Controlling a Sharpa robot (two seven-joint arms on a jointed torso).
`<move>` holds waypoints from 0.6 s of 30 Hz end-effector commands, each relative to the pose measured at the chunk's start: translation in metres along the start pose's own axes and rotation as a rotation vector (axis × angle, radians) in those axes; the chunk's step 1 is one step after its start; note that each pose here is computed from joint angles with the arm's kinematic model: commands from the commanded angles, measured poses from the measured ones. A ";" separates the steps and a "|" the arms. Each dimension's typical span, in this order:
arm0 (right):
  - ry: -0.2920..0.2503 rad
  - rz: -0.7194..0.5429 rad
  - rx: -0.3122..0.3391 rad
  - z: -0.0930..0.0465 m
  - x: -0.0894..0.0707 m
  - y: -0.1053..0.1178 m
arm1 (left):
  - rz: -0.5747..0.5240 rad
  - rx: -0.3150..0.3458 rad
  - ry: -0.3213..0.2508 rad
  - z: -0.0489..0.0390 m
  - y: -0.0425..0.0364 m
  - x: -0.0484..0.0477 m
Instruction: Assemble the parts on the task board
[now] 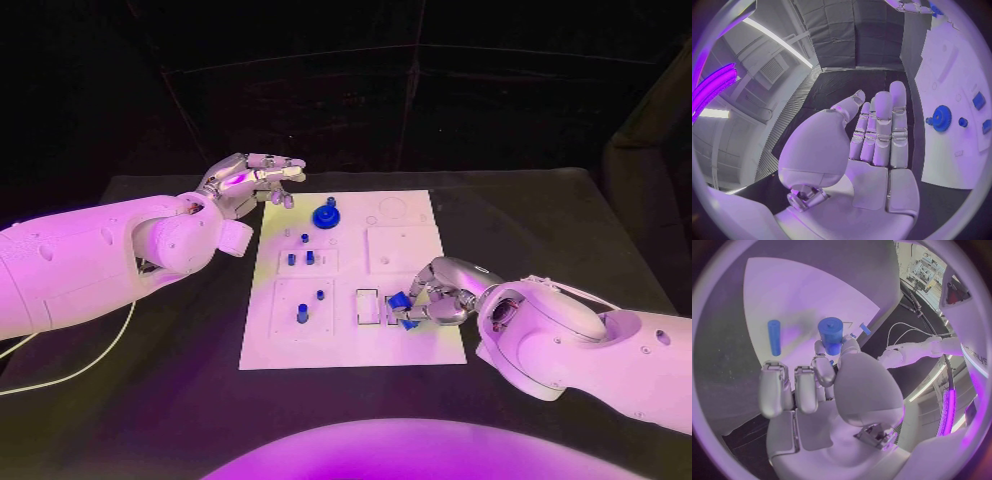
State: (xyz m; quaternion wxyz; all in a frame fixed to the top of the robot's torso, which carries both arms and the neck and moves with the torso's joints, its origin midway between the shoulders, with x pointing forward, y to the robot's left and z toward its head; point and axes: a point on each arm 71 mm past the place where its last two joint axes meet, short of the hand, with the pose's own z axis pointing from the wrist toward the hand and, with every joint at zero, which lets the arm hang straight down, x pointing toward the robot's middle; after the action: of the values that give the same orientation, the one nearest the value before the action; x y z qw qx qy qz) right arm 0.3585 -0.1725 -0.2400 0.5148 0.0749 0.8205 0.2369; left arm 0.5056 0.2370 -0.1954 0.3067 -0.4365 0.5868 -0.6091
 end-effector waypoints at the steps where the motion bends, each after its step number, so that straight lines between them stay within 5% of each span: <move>1: -0.009 0.049 -0.014 0.002 0.000 0.005 | -0.007 0.006 0.016 0.0004 -0.0010 0.0024; 18: 0.001 0.058 0.000 0.024 0.011 0.023 | -0.010 0.004 0.023 0.0000 -0.0010 0.0046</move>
State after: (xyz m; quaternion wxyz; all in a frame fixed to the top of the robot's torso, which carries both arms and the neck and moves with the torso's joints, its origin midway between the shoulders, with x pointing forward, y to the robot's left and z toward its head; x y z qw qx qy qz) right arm 0.3705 -0.1404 -0.2477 0.5051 0.0872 0.8197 0.2558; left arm 0.5041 0.2348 -0.1953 0.3028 -0.4352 0.5880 -0.6109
